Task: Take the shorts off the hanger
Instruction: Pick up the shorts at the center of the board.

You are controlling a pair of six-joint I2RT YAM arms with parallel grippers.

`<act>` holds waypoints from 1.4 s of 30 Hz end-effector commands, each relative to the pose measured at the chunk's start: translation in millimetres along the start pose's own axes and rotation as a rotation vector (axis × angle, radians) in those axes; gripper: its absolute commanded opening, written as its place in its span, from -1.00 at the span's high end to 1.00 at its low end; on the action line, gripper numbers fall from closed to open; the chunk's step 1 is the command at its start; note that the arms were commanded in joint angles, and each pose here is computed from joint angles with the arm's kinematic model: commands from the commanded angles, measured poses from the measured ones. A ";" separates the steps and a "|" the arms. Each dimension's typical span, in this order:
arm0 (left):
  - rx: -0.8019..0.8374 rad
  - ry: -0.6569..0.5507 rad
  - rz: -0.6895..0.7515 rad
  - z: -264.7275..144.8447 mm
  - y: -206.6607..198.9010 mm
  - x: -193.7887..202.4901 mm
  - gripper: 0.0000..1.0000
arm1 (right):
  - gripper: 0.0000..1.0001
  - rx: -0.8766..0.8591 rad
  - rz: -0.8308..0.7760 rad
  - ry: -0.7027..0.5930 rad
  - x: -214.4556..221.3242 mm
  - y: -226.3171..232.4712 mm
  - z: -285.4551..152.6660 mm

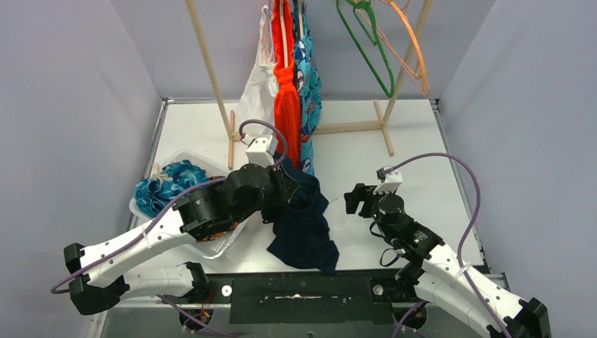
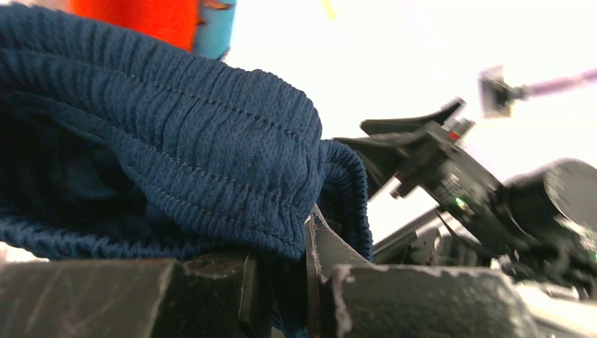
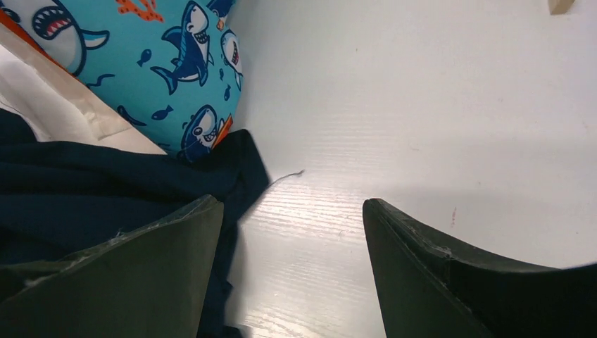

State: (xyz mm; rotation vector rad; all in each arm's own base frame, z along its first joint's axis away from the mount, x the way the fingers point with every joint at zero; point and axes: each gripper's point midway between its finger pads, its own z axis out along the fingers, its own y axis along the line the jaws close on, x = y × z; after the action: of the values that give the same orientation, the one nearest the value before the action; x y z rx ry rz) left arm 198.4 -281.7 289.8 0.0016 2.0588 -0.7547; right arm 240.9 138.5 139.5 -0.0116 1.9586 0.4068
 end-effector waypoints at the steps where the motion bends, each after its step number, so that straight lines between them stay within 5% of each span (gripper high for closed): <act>1: 0.243 0.113 0.229 -7.6 -48.2 2.0 1.00 | -0.49 0.029 0.058 -0.019 -19.6 6.0 6.1; 6: 0.281 0.382 0.288 24.3 -39.5 86.4 1.00 | -0.48 0.222 0.107 -0.046 -22.5 -27.6 0.4; 13: 0.204 0.566 0.282 76.0 -1.9 181.2 1.00 | -0.47 0.320 0.141 -0.085 -26.7 -50.1 -12.5; 21: -0.169 0.574 0.272 111.6 46.9 209.1 -0.22 | -0.47 0.344 0.155 -0.034 -13.5 -54.6 -7.8; 28: -0.330 0.559 0.194 117.8 70.9 220.4 -0.51 | -0.47 0.345 0.139 0.016 -4.4 -56.6 -1.2; 35: -0.606 0.609 0.342 102.6 120.9 259.6 -0.45 | -0.47 0.351 0.148 0.025 -1.3 -60.7 -0.6; 42: -0.637 0.570 0.388 94.3 124.0 269.6 0.94 | -0.48 0.358 0.165 0.011 -3.6 -65.3 -1.7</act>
State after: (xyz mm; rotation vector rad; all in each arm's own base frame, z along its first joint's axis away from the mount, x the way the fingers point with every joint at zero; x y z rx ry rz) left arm 174.8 -337.5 22.1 0.2626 2.5663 -0.0158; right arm 243.4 75.3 103.7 0.3352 2.1013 0.1162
